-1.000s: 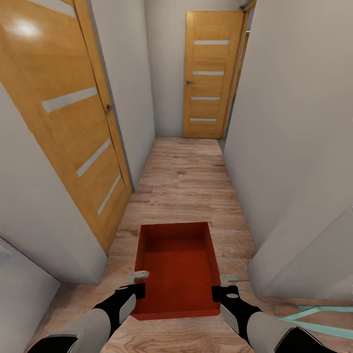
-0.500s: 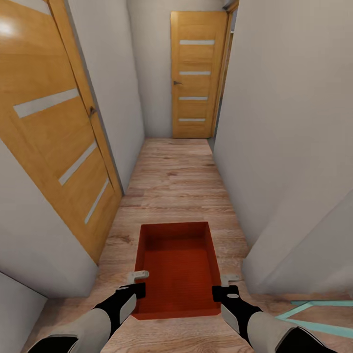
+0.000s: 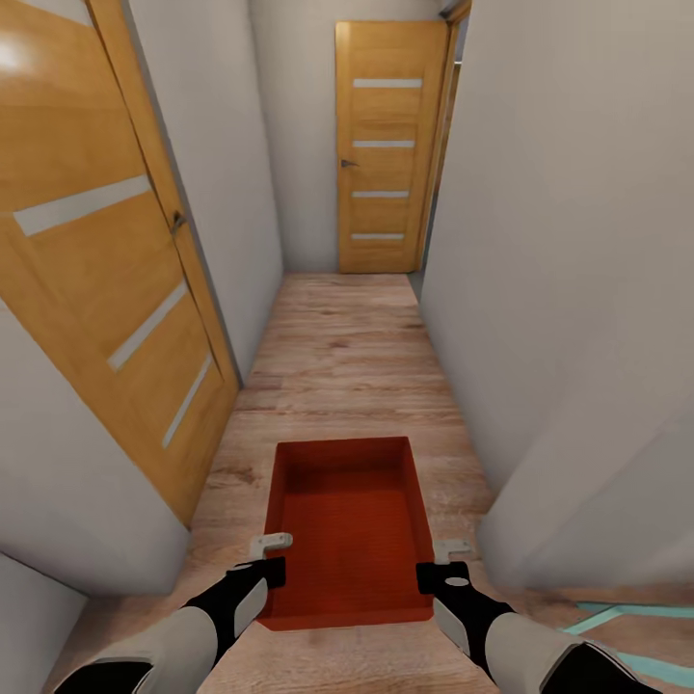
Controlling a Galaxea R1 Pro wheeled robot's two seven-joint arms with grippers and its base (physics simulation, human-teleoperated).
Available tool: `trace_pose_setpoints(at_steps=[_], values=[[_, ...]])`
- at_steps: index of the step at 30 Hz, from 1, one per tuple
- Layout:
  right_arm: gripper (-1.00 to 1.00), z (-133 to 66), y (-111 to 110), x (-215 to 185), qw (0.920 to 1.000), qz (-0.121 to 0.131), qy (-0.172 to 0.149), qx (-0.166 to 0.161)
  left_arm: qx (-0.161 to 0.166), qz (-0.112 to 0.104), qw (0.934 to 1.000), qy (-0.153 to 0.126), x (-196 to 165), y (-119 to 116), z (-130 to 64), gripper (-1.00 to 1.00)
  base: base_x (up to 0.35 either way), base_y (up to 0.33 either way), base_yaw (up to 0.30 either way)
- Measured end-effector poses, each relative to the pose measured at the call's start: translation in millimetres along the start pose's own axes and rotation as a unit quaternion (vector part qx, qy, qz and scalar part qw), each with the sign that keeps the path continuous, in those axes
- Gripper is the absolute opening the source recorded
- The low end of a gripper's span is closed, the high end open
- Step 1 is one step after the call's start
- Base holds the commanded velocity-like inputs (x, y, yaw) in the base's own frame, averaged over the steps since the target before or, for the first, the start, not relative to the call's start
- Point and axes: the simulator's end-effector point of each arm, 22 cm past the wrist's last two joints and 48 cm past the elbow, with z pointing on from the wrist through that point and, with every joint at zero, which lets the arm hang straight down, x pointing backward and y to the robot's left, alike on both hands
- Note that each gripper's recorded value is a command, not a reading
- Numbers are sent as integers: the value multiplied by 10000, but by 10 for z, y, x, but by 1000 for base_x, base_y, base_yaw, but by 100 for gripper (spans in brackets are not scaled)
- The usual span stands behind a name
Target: Move the two storage containers from the living room to the garage. In the garage, place one container on the floor and stack the other container on top of it (either order is fine).
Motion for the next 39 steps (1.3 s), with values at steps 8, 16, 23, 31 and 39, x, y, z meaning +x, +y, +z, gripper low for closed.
trace_pose_setpoints(at_steps=[8,16,23,31,39], values=[[-100,0,0,-5,10000,6,-9,0,1,1,10000,-9,-9,-1,-1,-100,320,0,0],[-100,0,0,-4,10000,5,-8,0,1,0,10000,-8,-8,-1,-1,-100,321,0,0],[-100,0,0,-4,10000,6,-8,0,1,0,10000,-8,-8,-1,-1,-100,321,0,0],[-100,0,0,-3,10000,4,-7,0,1,-1,10000,-6,-6,-1,-1,-100,321,0,0],[-100,0,0,-3,10000,4,-7,0,1,-1,10000,-6,-6,-1,-1,-100,321,0,0]])
